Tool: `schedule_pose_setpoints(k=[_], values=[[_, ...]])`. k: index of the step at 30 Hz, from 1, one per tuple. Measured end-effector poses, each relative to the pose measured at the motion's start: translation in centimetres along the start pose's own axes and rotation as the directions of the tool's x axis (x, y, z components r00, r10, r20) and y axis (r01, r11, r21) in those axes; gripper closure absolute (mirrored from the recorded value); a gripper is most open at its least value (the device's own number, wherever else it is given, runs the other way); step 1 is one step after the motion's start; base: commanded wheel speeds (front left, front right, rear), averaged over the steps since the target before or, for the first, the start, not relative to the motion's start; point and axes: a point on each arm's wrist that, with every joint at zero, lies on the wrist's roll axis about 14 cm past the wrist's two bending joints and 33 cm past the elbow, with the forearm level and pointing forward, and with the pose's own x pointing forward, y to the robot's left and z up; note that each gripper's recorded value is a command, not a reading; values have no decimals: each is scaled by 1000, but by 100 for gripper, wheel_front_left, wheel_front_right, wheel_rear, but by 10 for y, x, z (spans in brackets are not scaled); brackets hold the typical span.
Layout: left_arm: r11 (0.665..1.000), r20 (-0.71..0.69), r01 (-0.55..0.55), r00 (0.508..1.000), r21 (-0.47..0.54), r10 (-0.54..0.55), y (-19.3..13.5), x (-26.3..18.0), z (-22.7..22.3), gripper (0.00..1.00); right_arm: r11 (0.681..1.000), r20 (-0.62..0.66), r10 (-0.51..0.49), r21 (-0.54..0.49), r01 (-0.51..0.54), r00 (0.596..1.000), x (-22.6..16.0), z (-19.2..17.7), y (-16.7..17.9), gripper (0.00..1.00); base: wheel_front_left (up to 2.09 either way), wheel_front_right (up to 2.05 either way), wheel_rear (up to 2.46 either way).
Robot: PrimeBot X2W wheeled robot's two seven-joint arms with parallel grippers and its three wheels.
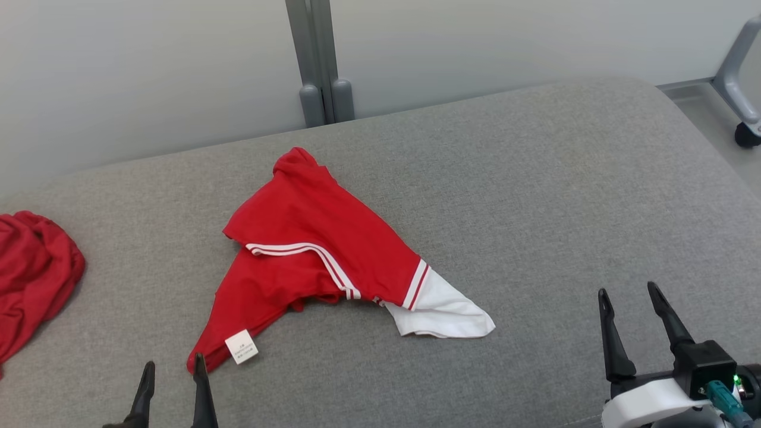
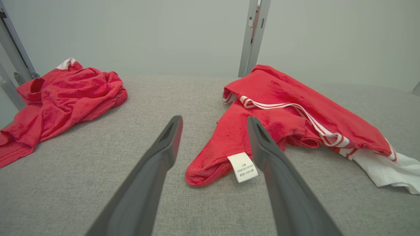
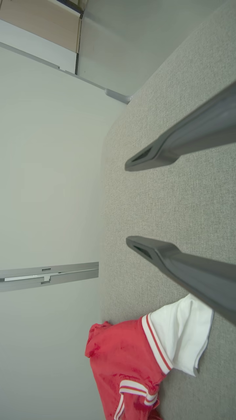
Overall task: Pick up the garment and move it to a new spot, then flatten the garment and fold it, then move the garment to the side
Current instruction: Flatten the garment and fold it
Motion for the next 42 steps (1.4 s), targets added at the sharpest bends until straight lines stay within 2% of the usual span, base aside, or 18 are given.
schedule_pose_setpoints(k=[7, 18, 35, 42], values=[[999, -13, -43, 999, 32, 43, 22, -27, -5, 0, 1000, -31, 10, 20, -9, 999, -7, -11, 4, 0, 0, 0, 0], [999, -18, -37, 999, 34, 38, 24, -31, -7, 0, 999, -33, 17, 29, -16, 999, -8, -12, 6, 0, 0, 0, 0], [999, -21, -53, 998, 4, 53, 29, -36, -8, 0, 996, -22, 76, 37, -75, 997, -2, -8, 26, 0, 0, 0, 0], [1000, -23, -28, 999, 9, 28, 22, -33, -9, 0, 992, -2, 106, 64, -106, 994, 7, -3, 37, 0, 0, 0, 0]])
